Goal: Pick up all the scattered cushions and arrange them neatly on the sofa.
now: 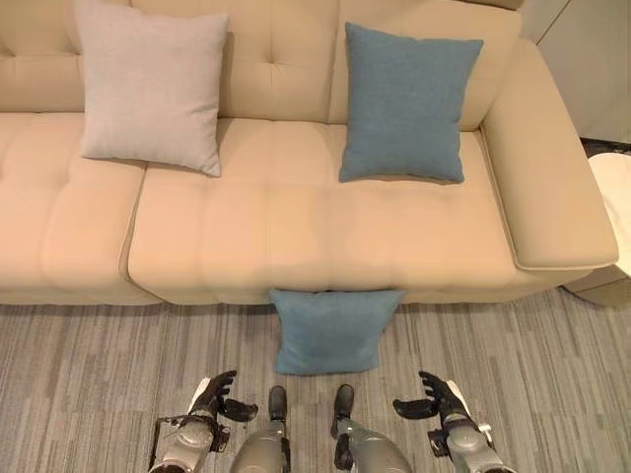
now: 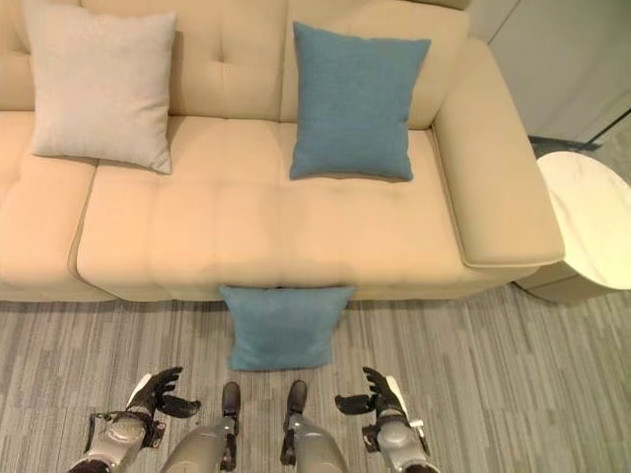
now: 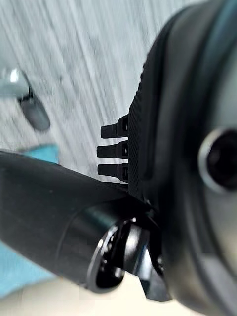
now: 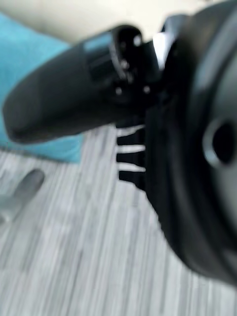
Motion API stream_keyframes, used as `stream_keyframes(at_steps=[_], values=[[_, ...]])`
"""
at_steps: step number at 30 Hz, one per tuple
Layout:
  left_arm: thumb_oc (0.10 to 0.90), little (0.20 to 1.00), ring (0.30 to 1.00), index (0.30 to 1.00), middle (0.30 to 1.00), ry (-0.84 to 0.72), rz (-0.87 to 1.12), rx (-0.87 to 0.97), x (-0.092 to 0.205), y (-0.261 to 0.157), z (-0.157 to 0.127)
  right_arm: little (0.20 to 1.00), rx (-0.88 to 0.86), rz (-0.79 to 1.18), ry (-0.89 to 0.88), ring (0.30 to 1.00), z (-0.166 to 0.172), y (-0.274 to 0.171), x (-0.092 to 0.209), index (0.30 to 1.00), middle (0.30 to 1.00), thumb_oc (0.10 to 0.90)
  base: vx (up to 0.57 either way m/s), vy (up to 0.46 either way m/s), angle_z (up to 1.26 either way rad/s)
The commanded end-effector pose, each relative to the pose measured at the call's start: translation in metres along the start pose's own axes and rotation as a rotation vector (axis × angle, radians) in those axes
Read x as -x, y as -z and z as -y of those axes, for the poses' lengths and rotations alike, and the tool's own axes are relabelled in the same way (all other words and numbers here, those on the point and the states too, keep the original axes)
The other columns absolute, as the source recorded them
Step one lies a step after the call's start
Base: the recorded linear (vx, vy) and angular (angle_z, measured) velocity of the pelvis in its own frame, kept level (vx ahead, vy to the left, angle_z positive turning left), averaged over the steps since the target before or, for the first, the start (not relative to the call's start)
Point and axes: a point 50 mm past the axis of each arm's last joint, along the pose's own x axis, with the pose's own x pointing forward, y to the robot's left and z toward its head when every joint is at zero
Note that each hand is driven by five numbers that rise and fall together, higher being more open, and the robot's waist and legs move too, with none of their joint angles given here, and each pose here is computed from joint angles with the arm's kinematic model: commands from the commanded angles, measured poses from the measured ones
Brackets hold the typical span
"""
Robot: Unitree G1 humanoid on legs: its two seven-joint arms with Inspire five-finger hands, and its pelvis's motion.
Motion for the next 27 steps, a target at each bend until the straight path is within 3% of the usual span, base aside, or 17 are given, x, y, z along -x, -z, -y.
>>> stream_keyframes(at_steps=[1,8,16,22,27], values=[[0.800,0.900,0.900,0.900,0.900,-0.048,0.082,0.045,-0.001,-0.012,-0.005,0.900,0.063,0.059,0.051,0.900,0.018,-0.004,0.001,0.900,0.900,0.800,-0.01,-0.042,-0.18],[0.800,0.900,0.900,0.900,0.900,-0.078,0.155,0.131,-0.002,-0.029,-0.007,0.900,0.069,0.081,0.075,0.900,0.021,-0.013,-0.002,0.900,0.900,0.800,0.00,-0.117,-0.03],[0.800,0.900,0.900,0.900,0.900,-0.140,0.302,0.326,-0.002,-0.065,-0.008,0.900,0.031,0.288,0.237,0.900,0.046,-0.062,-0.005,0.900,0.900,0.800,-0.04,-0.117,0.11],[0.800,0.900,0.900,0.900,0.900,-0.192,0.469,0.397,-0.005,-0.126,-0.019,0.900,-0.002,0.492,0.394,0.900,0.066,-0.133,-0.007,0.900,0.900,0.800,-0.07,-0.051,0.06],[0.800,0.900,0.900,0.900,0.900,-0.225,0.701,0.531,0.007,-0.197,-0.043,0.900,-0.126,0.726,0.589,0.900,0.094,-0.213,0.009,0.900,0.900,0.800,-0.06,-0.044,0.13]])
